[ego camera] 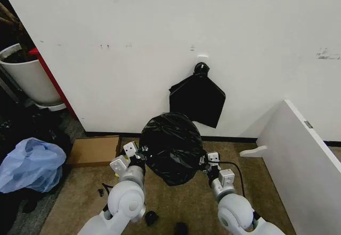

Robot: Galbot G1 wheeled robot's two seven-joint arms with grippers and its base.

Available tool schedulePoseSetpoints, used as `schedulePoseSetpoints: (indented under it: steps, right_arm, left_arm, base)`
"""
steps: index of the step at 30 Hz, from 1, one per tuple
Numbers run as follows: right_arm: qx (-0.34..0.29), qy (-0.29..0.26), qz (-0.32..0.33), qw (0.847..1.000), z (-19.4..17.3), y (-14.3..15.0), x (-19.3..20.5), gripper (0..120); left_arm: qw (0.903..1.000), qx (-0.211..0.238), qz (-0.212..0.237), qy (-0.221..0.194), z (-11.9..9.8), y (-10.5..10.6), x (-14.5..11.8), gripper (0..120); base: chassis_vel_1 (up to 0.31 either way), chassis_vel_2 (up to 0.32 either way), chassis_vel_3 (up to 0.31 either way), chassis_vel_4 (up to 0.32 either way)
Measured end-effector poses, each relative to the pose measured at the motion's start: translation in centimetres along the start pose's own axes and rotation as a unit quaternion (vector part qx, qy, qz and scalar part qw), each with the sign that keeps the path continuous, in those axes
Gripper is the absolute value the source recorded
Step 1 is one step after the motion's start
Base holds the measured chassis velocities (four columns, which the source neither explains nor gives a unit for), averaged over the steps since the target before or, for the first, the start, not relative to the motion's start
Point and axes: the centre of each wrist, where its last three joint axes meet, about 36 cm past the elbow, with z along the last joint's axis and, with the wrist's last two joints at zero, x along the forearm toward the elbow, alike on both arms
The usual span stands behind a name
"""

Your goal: Place the garbage bag over the trash bin.

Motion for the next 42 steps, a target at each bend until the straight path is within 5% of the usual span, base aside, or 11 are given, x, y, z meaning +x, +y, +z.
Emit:
schedulePoseSetpoints:
  steps: [4, 17, 22, 30, 42]
  right_arm:
    - [-0.010, -0.009, -0.002, 1.000, -0.1, 0.1, 0.5, 0]
    - [-0.064, -0.039, 0.008, 0.997, -2.2, 0.3, 2.2, 50]
    - [-0.085, -0.004, 0.017, 0.996, -3.5, -0.5, 3.5, 67]
    - [-0.159, 0.041, -0.080, 0.983, -2.7, -4.0, 5.7, 96]
    - [-0.225, 0.064, -0.203, 0.951, -1.1, -4.8, 7.8, 100]
  left_arm:
    - [0.9999, 0.010, -0.008, 0.006, -0.2, 0.0, -0.2, 0]
    - [0.9972, 0.038, -0.052, 0.037, -1.1, 0.9, -1.4, 0]
    - [0.9971, 0.037, -0.056, 0.036, -1.2, 1.1, -1.5, 0]
    - [0.9961, 0.040, -0.066, 0.042, -1.8, 1.6, -1.9, 0]
    - [0.9956, 0.036, -0.064, 0.059, -1.9, 1.6, -1.8, 0]
  base:
    - [0.000, 0.000, 0.000, 0.000]
    - [0.000, 0.000, 0.000, 0.000]
    - [0.000, 0.000, 0.000, 0.000]
    - [0.000, 0.000, 0.000, 0.000]
    - [0.000, 0.000, 0.000, 0.000]
